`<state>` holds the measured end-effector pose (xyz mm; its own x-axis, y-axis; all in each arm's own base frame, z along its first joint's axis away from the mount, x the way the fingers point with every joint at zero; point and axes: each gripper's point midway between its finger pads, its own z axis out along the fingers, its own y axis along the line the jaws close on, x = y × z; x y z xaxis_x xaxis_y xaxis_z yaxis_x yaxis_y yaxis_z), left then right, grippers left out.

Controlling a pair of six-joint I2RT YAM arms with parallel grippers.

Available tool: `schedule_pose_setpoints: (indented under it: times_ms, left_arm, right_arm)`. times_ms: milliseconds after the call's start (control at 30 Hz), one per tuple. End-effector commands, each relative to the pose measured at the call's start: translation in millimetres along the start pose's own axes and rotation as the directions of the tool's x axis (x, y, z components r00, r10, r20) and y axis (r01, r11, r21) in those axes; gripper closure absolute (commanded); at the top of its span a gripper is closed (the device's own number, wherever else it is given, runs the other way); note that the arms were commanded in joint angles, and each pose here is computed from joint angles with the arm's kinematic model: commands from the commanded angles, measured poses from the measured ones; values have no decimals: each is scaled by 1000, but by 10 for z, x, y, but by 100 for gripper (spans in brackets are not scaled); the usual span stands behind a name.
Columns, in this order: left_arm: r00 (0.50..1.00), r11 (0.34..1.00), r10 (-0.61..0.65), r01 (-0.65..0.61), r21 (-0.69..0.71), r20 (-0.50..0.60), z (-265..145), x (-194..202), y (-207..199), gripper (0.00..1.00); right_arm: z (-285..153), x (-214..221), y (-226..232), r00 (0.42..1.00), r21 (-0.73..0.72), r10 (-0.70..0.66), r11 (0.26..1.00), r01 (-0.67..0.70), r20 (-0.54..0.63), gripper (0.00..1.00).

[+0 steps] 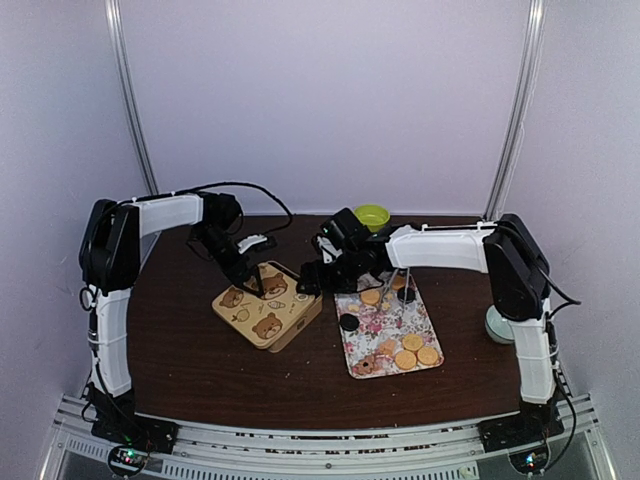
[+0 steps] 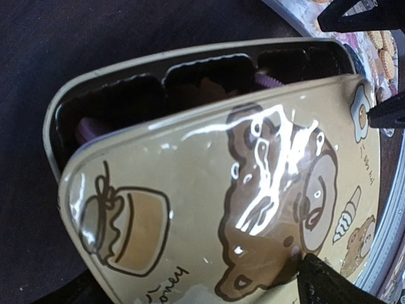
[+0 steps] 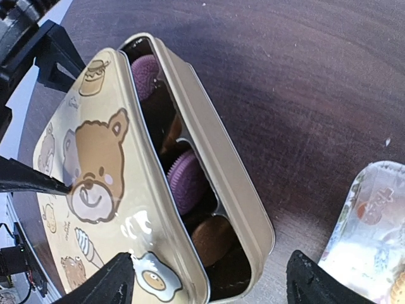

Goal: Pack the cookies
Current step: Adjust the box lid on the packing box.

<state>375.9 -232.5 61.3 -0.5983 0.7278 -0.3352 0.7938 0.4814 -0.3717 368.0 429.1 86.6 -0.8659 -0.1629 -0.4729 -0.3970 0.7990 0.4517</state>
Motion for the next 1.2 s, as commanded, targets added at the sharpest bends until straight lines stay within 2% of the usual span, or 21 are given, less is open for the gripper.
schedule_pose_setpoints:
  times_ms: [0, 267, 600, 667, 767, 833, 900, 1167]
  left_arm:
    - [999, 998, 34, -34, -48, 6, 123, -129, 122, 2]
    - [996, 996, 85, -85, -25, 14, -166, -163, -48, 2]
    - [993, 988, 118, -115, -108, 19, -939, 174, -97, 2]
    - [991, 986, 132, -132, -104, -13, -1030, 362, -118, 2]
    - [974, 973, 203, -212, -94, -98, -945, 735, -229, 2]
    - [966, 972, 201, -218, -88, -165, -780, 1052, -251, 2]
    - [961, 967, 200, -224, -119, -190, -687, 1210, -224, 2]
    - [963, 928, 184, -236, -286, -198, -565, 1182, 94, 2]
  right_arm:
    - [-19, -182, 5, 998, 54, -63, 997, 61, 25, 17]
    - [167, -88, -60, 998, 63, -57, 996, 58, -16, 22]
    - [210, -45, -145, 999, 81, -41, 996, 42, -8, 21]
    - [187, -66, -147, 999, 87, -44, 995, 44, -1, 21]
    - [164, -94, -165, 999, 95, -45, 994, 44, 6, 21]
    - [144, -113, -171, 999, 97, -47, 994, 46, 11, 21]
    - [128, -130, -177, 999, 102, -50, 994, 49, 14, 21]
    - [85, -193, -183, 999, 100, -45, 994, 42, 23, 21]
